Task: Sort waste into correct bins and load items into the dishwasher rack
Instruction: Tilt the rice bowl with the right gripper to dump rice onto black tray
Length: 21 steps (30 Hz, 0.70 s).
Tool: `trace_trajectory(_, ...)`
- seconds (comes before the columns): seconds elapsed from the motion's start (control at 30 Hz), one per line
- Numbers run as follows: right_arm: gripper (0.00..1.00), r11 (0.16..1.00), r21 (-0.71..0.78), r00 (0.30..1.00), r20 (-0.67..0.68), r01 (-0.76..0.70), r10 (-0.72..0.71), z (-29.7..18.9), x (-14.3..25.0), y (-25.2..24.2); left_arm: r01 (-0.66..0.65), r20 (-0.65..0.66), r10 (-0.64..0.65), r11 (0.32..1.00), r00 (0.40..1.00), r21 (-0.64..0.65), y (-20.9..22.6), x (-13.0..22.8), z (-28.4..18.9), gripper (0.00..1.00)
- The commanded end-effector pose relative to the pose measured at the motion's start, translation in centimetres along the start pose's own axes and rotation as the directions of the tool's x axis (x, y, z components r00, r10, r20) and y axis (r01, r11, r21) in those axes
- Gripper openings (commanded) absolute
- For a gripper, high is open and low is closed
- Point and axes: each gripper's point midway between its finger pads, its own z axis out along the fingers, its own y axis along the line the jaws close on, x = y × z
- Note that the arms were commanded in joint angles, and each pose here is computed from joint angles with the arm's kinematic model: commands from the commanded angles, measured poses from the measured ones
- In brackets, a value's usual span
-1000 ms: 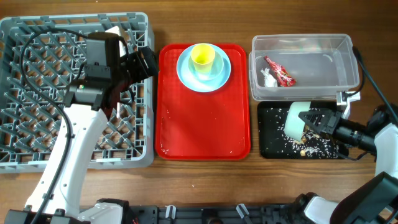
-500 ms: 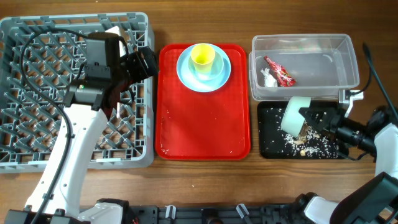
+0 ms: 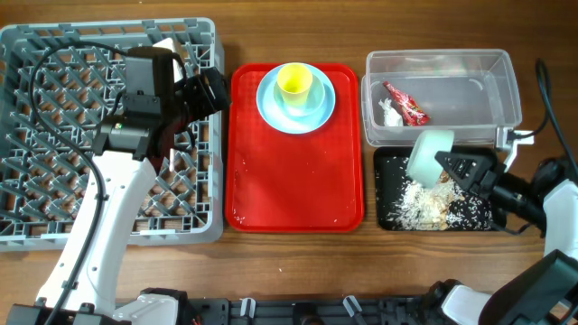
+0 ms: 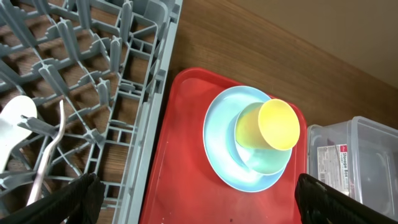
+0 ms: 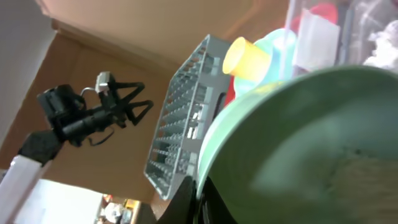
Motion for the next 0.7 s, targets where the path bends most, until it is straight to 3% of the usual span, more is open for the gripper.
trace_trajectory(0.0, 0.04, 0.998, 0.056, 0.999, -0.027, -0.019, 0.020, -0.2, 0.4, -0.7, 0.008, 0.003, -0.008, 1.000, 1.000, 0.018, -0.3, 0.0, -0.3, 1.00)
trace_trajectory(0.17, 0.04, 0.995, -0.095, 0.996, 0.083, -0.025, 0.033, -0.3, -2.4, 1.3, 0.008, 0.003, -0.008, 1.000, 1.000, 0.018, -0.3, 0.0, -0.3, 1.00)
trace_trajectory(0.33, 0.04, 0.995, -0.096, 0.996, 0.084, -0.011, 0.019, -0.3, -2.1, 1.5, 0.008, 0.003, -0.008, 1.000, 1.000, 0.018, -0.3, 0.0, -0.3, 1.00)
trace_trajectory(0.43, 0.04, 0.993, -0.087, 0.994, 0.070, -0.075, 0.081, -0.2, -2.1, 1.2, 0.009, 0.003, -0.009, 1.000, 1.000, 0.018, -0.3, 0.0, -0.3, 1.00)
trace_trajectory(0.5, 0.04, 0.998, -0.047, 0.998, 0.046, -0.028, 0.031, -0.1, -1.2, 0.9, 0.008, 0.003, -0.008, 1.000, 1.000, 0.018, -0.3, 0.0, -0.3, 1.00)
trace_trajectory(0.67, 0.04, 0.995, -0.070, 0.995, 0.064, -0.074, 0.078, -0.1, -2.5, 0.7, 0.008, 0.003, -0.008, 1.000, 1.000, 0.018, -0.3, 0.0, -0.3, 1.00)
